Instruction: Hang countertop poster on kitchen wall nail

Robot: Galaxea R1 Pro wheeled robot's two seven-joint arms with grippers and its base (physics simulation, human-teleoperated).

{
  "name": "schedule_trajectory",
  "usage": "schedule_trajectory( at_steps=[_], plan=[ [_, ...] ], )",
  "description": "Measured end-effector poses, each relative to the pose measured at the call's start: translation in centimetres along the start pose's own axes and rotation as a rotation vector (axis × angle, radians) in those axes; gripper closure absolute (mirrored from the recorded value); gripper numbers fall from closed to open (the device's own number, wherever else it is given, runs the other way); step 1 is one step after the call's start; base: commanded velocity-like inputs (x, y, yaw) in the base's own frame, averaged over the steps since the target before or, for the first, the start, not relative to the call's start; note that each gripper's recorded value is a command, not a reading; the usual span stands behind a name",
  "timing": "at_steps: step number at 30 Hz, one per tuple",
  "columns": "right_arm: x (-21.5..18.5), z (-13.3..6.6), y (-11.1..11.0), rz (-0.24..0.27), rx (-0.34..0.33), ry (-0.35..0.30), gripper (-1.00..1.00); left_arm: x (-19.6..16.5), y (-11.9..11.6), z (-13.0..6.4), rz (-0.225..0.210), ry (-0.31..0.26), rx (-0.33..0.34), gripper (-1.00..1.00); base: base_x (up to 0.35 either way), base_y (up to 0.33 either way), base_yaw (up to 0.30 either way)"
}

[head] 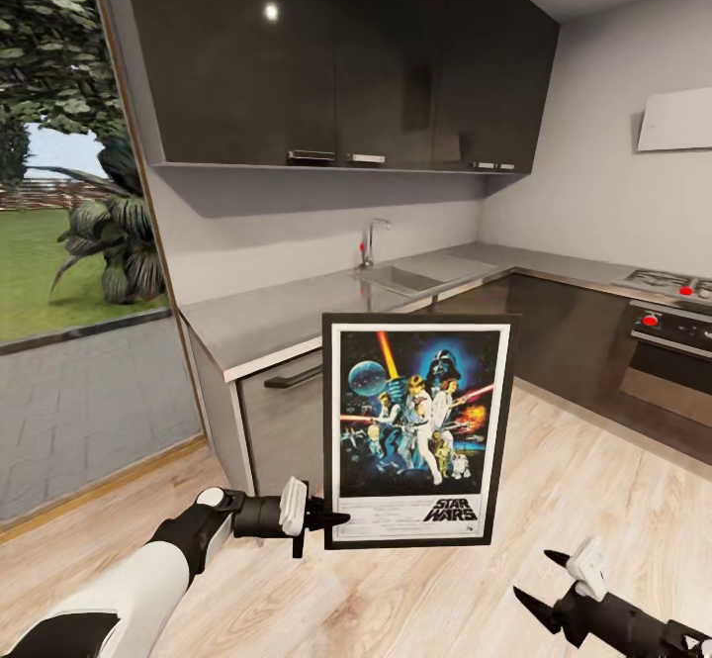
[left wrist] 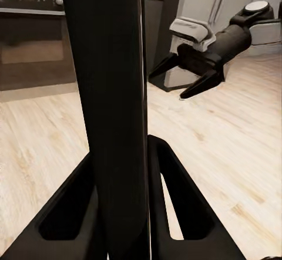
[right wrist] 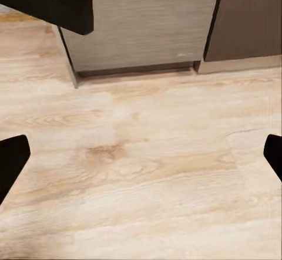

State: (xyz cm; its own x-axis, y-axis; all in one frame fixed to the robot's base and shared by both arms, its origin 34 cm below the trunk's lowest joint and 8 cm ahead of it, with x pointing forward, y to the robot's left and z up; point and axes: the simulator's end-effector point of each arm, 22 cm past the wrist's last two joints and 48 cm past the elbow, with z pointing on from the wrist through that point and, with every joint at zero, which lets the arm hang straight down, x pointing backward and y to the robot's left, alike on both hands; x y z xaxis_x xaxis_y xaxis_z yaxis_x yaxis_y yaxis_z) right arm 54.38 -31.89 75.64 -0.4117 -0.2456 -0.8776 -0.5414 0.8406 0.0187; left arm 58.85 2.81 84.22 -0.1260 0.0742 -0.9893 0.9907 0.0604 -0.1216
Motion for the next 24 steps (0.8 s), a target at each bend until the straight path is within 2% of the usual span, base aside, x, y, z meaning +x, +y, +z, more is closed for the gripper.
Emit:
schedule_trajectory(
  at_steps=[3,6,12,20,22,24],
  plan=[
    [-1.0,-0.7,0.2,-0.035,-0.062,0.003,-1.0,0.0,0.0,0.0,-0.001,-0.001,0.0,1.0,0.0,0.0,0.0],
    [-2.5,-1.7,-0.7,-0.079,-0.117,0.018,-1.0,0.0,0.0,0.1,-0.001,-0.001,0.001,1.0,0.0,0.0,0.0],
    [-5.3,-1.7,-1.2,-0.042,-0.186,0.036,-1.0,0.0,0.0,0.1,-0.001,-0.002,0.001,1.0,0.0,0.0,0.0],
    [-7.8,-1.2,-1.5,-0.073,-0.211,0.027,-1.0,0.0,-0.1,0.2,-0.002,-0.001,0.002,1.0,0.0,0.0,0.0],
    [-8.1,-1.2,-1.2,-0.083,-0.23,0.03,-1.0,0.0,-0.1,0.2,-0.001,-0.001,0.002,1.0,0.0,0.0,0.0],
    [-8.4,-1.4,-0.1,-0.099,-0.287,0.034,-1.0,0.0,-0.1,0.2,-0.001,-0.001,0.002,1.0,0.0,0.0,0.0]
  ],
)
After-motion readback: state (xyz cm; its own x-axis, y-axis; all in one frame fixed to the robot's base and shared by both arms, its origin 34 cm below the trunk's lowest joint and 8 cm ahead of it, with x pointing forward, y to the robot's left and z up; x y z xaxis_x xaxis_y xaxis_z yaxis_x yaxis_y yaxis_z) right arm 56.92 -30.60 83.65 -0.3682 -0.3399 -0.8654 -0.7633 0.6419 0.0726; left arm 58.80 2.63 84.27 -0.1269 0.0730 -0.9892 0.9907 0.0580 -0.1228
